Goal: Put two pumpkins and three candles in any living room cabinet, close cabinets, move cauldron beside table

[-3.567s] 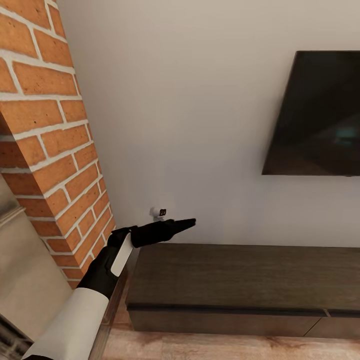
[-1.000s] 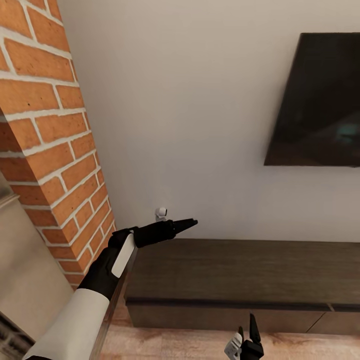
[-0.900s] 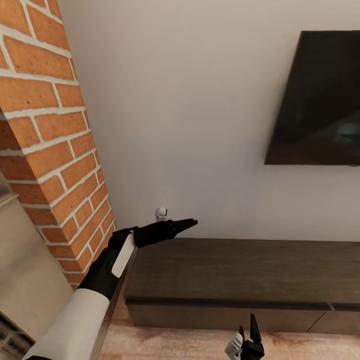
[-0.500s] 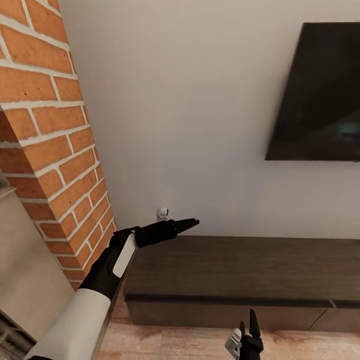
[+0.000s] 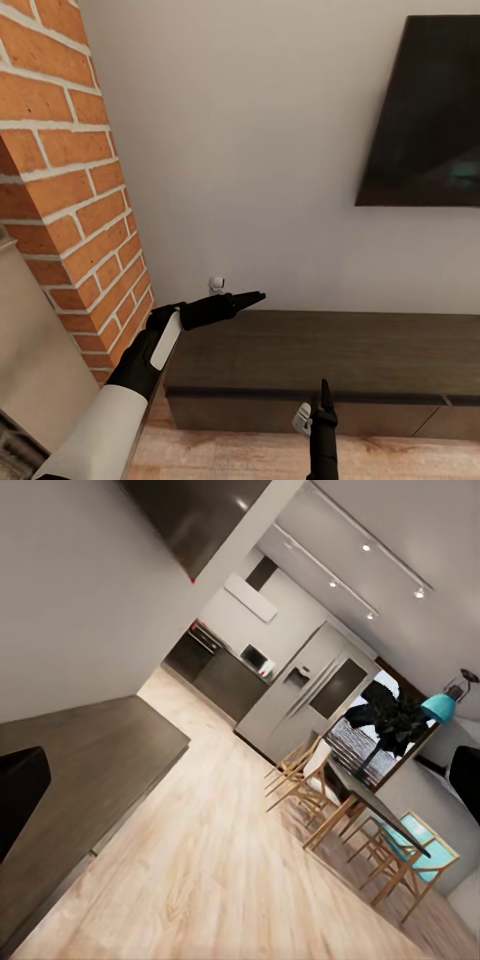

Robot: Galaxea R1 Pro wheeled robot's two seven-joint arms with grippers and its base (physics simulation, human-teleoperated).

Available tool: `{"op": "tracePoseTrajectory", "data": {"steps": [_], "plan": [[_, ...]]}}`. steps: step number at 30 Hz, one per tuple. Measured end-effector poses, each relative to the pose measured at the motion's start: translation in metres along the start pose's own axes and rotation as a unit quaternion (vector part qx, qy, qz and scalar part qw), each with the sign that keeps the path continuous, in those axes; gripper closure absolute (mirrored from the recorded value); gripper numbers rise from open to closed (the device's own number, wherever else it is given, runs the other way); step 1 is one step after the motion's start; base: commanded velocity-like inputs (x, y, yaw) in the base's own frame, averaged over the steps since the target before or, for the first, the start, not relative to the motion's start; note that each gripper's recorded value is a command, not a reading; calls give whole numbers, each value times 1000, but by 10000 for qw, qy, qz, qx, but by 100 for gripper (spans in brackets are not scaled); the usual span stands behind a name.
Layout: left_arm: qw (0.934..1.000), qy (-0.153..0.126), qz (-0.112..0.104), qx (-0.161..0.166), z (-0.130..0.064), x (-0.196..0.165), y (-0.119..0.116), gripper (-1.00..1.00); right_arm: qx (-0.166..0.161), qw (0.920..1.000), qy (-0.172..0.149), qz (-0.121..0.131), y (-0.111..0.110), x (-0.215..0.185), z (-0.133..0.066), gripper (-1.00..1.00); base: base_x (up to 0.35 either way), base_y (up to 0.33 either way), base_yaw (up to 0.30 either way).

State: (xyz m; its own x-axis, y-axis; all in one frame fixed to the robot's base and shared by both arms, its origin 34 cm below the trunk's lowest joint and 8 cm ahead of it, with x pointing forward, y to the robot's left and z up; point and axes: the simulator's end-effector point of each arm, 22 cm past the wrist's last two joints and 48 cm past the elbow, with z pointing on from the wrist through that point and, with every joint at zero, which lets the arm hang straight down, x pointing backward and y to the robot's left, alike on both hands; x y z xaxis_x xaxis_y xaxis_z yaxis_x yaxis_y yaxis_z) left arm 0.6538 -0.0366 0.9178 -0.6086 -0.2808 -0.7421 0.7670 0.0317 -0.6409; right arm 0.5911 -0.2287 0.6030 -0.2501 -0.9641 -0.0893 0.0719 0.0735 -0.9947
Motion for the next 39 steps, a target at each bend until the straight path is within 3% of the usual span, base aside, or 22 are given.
{"op": "tracePoseTrajectory", "data": {"steps": [29, 39], "plan": [[10000, 2, 8, -27, -13, 51, 31, -100, 241, 9995, -209, -46, 48, 1, -14, -100, 0, 0, 0], [10000, -2, 11, -98, -19, 69, 45, -100, 432, 9984, -346, 89, 55, -12, -16, -100, 0, 0, 0]]}}
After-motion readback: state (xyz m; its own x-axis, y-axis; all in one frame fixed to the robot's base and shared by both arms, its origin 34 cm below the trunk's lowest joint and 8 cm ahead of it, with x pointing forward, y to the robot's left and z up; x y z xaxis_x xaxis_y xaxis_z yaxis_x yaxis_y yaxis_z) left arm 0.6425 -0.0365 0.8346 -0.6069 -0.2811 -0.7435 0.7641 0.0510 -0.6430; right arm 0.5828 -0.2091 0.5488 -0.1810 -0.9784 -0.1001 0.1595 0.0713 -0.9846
